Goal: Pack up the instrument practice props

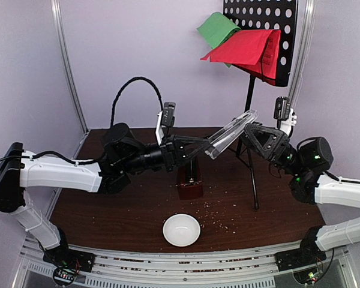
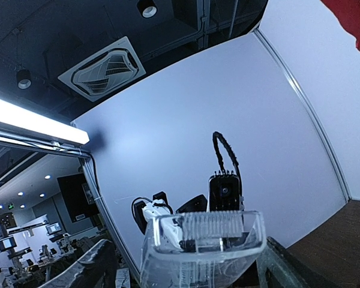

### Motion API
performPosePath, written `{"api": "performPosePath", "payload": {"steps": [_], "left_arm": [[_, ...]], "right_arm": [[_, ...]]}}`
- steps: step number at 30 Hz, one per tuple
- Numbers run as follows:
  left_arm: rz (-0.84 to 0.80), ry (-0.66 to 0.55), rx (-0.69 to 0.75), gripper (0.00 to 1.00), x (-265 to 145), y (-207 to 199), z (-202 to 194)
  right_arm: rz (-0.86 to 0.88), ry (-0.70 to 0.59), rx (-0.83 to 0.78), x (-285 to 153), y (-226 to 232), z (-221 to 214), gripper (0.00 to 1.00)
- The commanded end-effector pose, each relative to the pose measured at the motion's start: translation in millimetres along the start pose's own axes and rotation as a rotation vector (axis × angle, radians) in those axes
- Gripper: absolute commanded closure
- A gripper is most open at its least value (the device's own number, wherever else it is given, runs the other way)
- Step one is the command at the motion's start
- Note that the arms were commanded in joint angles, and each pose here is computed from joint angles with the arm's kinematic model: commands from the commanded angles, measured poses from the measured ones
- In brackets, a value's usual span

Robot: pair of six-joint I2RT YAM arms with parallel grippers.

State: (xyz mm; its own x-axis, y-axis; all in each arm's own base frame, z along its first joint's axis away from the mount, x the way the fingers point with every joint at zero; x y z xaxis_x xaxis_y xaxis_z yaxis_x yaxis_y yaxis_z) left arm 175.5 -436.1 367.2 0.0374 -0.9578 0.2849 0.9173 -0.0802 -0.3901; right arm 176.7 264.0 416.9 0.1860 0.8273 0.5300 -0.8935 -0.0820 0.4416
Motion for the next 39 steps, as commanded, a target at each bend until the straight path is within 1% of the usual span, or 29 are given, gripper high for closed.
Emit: {"api": "performPosePath", "payload": {"steps": [1, 5, 9, 12, 17, 18, 22, 23, 25, 27, 30, 33, 37, 39], "left_arm": [[-0.056, -0.040, 0.028, 1.00, 3.0, -10.5, 11.9], [-0.051, -0.032, 0.028, 1.00, 3.3, -8.5, 9.4], [-0.045, -0.029, 0.027, 1.00, 3.1, -6.6, 6.9], [-0.043, -0.027, 0.028, 1.00, 2.8, -6.0, 5.8], [-0.026, -0.014, 0.026, 1.00, 2.5, -2.7, 2.7], [-0.019, -0.010, 0.027, 0.96, 2.4, -1.9, 2.0], [0.082, -0.023, 0.038, 0.52, -9.1, 11.2, 0.7], [0.117, -0.024, 0.039, 0.44, -15.1, 16.2, -1.6], [0.197, -0.004, 0.030, 0.33, -27.4, 30.9, -11.5], [0.298, 0.047, -0.003, 0.28, -40.2, 52.1, -29.2], [0.451, 0.147, -0.078, 0.26, -60.8, 82.9, -69.1], [0.577, 0.230, -0.151, 0.23, -82.5, 107.6, -108.5], [0.704, 0.333, -0.232, 0.22, -101.7, 141.0, -151.7], [0.719, 0.333, -0.246, 0.22, -103.3, 148.4, -158.6]], "right_arm": [[0.082, -0.008, -0.027, 8.2, 18.3, 6.3, 0.19], [0.085, -0.006, -0.016, 11.2, 17.2, 3.8, 0.24], [0.087, 0.007, -0.002, 16.2, 15.5, 0.8, 0.36], [0.085, 0.007, 0.003, 17.1, 13.5, -0.8, 0.42], [0.071, 0.003, 0.006, 16.7, 10.5, -1.0, 0.47], [0.066, 0.002, 0.003, 16.4, 10.0, -1.2, 0.47], [0.005, 0.005, -0.013, 11.3, -0.2, -5.6, 0.47], [-0.024, 0.014, -0.022, 9.3, -5.2, -8.4, 0.47], [-0.102, 0.048, -0.044, 4.6, -18.9, -16.8, 0.47], [-0.211, 0.079, -0.081, -3.0, -36.6, -24.2, 0.47], [-0.389, 0.127, -0.130, -20.0, -66.9, -36.4, 0.47], [-0.519, 0.162, -0.172, -37.4, -87.7, -44.9, 0.47], [-0.620, 0.181, -0.198, -52.5, -103.9, -51.4, 0.47], [-0.652, 0.190, -0.205, -56.8, -110.2, -54.2, 0.47]]}}
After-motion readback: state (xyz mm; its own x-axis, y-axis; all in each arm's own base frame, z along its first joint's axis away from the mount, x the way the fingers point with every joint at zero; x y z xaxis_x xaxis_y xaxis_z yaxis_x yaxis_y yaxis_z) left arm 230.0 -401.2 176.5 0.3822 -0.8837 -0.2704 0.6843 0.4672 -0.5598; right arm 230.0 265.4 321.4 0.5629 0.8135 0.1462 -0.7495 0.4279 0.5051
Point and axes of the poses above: each gripper's point midway between its finger pads, its own x axis out along the fingers, its own y axis along the line the jaws close on, z = x × y, the point moved 1 cm from there along -x, back along the fingers, and after that the axes turned 1 degree about x, right-handed, at the moved point
